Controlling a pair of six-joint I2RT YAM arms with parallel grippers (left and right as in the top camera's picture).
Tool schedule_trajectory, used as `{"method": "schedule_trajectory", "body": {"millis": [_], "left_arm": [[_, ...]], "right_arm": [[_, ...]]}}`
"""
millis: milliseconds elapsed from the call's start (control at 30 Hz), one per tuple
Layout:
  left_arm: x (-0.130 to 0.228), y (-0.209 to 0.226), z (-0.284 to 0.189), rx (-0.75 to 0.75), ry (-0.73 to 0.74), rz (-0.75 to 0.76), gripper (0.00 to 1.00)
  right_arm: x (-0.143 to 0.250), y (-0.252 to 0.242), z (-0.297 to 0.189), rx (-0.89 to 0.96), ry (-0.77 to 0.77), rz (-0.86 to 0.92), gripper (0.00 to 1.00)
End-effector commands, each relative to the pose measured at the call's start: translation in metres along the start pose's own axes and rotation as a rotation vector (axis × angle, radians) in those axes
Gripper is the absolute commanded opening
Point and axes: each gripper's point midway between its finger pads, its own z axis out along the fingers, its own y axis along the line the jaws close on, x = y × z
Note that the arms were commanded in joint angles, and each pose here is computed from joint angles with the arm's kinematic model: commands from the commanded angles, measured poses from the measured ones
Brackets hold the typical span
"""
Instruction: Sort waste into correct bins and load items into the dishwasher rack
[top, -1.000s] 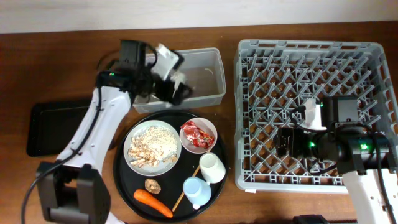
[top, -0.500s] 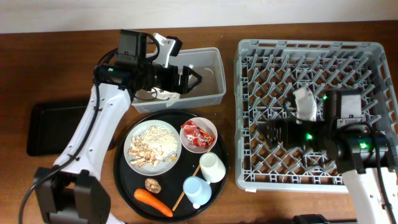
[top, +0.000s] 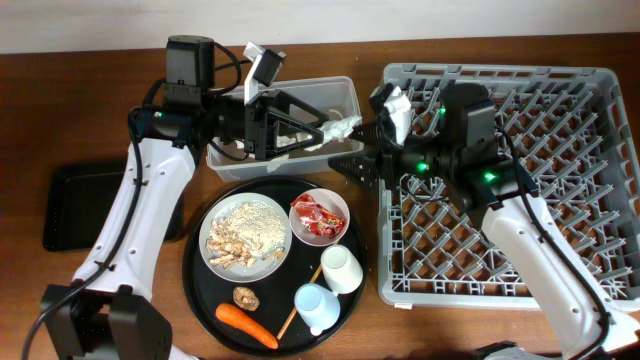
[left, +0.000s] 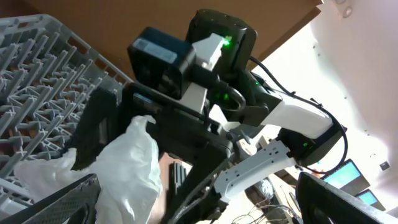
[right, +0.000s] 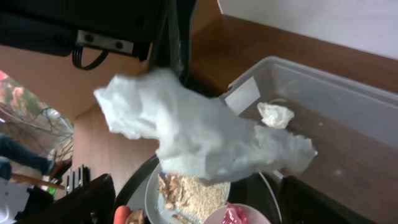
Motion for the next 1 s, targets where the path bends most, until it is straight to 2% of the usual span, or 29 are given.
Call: {"method": "schedule_trajectory", "body": {"millis": [0, 33, 67, 100, 133, 267, 333, 400, 500, 567, 633, 700, 800, 900, 967], "left_arm": [[-0.006, -0.018, -0.001, 0.024, 0.0, 0.037, 0.99], [-0.006, -0.018, -0.001, 0.024, 0.0, 0.037, 0.99], [-0.007, -0.018, -0.001, 0.023, 0.0, 0.037, 0.99], [-0.007, -0.014, -0.001, 0.004, -0.002, 0.037, 0.99], [-0.008, -0.007, -0.001, -0.039, -0.005, 0.037, 0.99], [-0.011, 0.023, -0.005, -0.214, -0.021, 0.037, 0.99], [-0.015, 0.059, -0.018, -0.437, -0.04, 0.037, 0.99], [-0.017, 0.077, -0.028, -0.56, -0.051, 0.036, 0.99], [-0.019, 0.093, -0.039, -0.672, -0.061, 0.038, 0.99], [-0.018, 0.094, -0.039, -0.679, -0.06, 0.036, 0.99], [-0.008, 0.114, -0.057, -0.832, -0.046, -0.022, 0.99], [0.0, 0.116, -0.059, -0.851, -0.027, -0.053, 0.99], [0.013, 0.123, -0.056, -0.913, 0.034, -0.049, 0.83], [0.024, 0.118, -0.037, -0.884, 0.08, -0.062, 0.74], [0.033, 0.116, -0.03, -0.873, 0.109, -0.085, 0.74]], "right_arm": [[-0.015, 0.001, 0.0, 0.008, -0.041, -0.038, 0.81], [-0.02, 0.002, 0.0, 0.008, -0.057, -0.058, 0.72], [-0.027, 0.002, -0.001, 0.009, -0.082, -0.059, 0.53], [-0.03, 0.002, -0.001, 0.008, -0.094, -0.055, 0.1], [-0.028, 0.002, -0.001, 0.009, -0.088, -0.047, 0.04], [-0.023, -0.006, -0.001, 0.048, -0.071, -0.002, 0.04], [-0.008, -0.019, -0.002, 0.12, -0.021, 0.066, 0.04], [0.0, -0.024, -0.002, 0.153, 0.004, 0.092, 0.04], [-0.002, -0.025, -0.005, 0.174, -0.002, 0.086, 0.04], [-0.005, -0.022, -0.007, 0.174, -0.011, 0.077, 0.04], [-0.01, -0.018, -0.011, 0.174, -0.025, 0.062, 0.04], [-0.01, -0.017, -0.01, 0.167, -0.024, 0.063, 0.04], [-0.01, -0.009, -0.009, 0.119, -0.022, 0.062, 0.04], [-0.01, -0.009, -0.009, 0.121, -0.023, 0.061, 0.04], [-0.008, -0.017, -0.01, 0.165, -0.017, 0.07, 0.04]]}}
